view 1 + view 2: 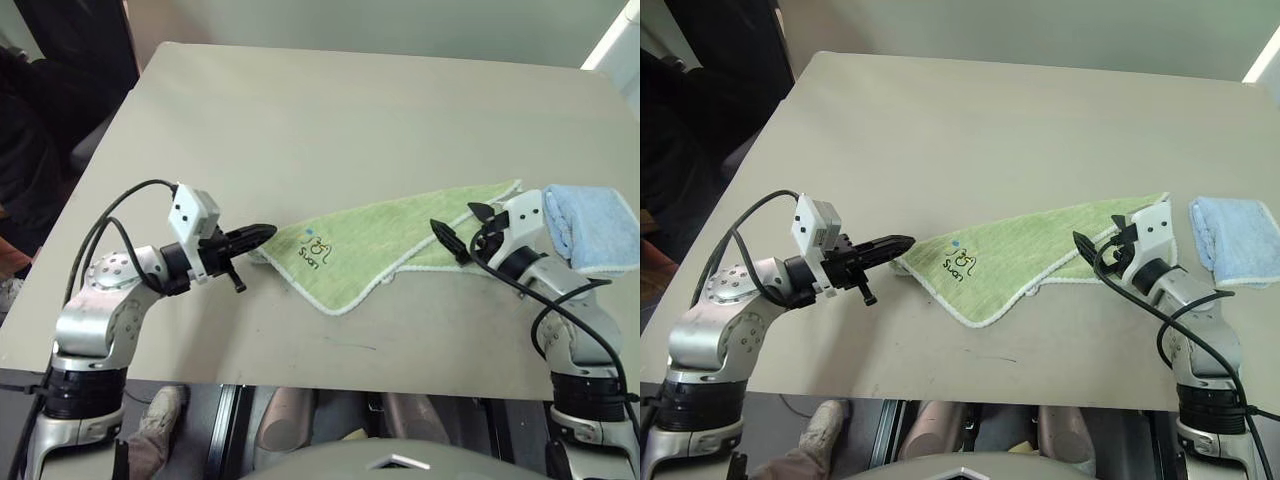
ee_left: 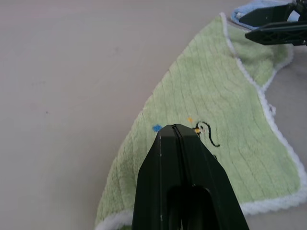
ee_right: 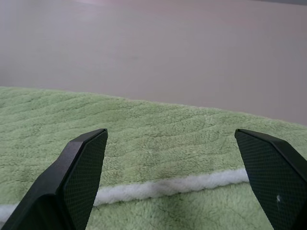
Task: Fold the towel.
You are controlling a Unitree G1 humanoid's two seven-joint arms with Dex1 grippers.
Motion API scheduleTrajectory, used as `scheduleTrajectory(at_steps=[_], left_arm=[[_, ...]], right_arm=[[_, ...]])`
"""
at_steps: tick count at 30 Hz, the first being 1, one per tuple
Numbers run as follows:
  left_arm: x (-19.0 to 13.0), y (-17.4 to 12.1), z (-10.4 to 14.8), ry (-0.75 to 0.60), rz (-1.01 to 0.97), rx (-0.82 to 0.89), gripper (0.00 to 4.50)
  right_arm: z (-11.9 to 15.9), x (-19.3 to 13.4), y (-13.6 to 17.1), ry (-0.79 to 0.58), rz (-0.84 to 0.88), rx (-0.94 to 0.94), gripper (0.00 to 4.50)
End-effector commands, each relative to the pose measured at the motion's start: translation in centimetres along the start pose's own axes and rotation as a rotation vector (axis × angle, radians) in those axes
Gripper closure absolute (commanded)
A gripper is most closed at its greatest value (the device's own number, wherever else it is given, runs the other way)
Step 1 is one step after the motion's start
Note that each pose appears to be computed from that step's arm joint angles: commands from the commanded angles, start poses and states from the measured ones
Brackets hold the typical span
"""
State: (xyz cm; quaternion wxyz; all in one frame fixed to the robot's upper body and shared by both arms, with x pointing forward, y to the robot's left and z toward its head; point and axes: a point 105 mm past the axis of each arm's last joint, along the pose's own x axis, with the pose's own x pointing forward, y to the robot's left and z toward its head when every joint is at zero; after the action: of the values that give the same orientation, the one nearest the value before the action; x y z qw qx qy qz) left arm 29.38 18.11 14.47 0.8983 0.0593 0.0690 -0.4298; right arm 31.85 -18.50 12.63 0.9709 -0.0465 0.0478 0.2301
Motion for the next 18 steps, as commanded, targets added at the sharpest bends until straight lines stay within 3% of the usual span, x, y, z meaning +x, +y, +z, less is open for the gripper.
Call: scheduleTrajectory(at_steps=[1, 18], left_arm=[[-0.08, -0.03, 0.88, -0.02, -0.002, 0.029, 4.5], [0.66, 0.34, 1.45, -0.034, 0.012, 0.062, 4.5]], right_arm=[[1.4, -0.37, 0.13, -0.051, 0.004, -0.022, 0.02], [1.98, -0.15, -0.06, -0.073, -0.005, -0.027, 0.02]])
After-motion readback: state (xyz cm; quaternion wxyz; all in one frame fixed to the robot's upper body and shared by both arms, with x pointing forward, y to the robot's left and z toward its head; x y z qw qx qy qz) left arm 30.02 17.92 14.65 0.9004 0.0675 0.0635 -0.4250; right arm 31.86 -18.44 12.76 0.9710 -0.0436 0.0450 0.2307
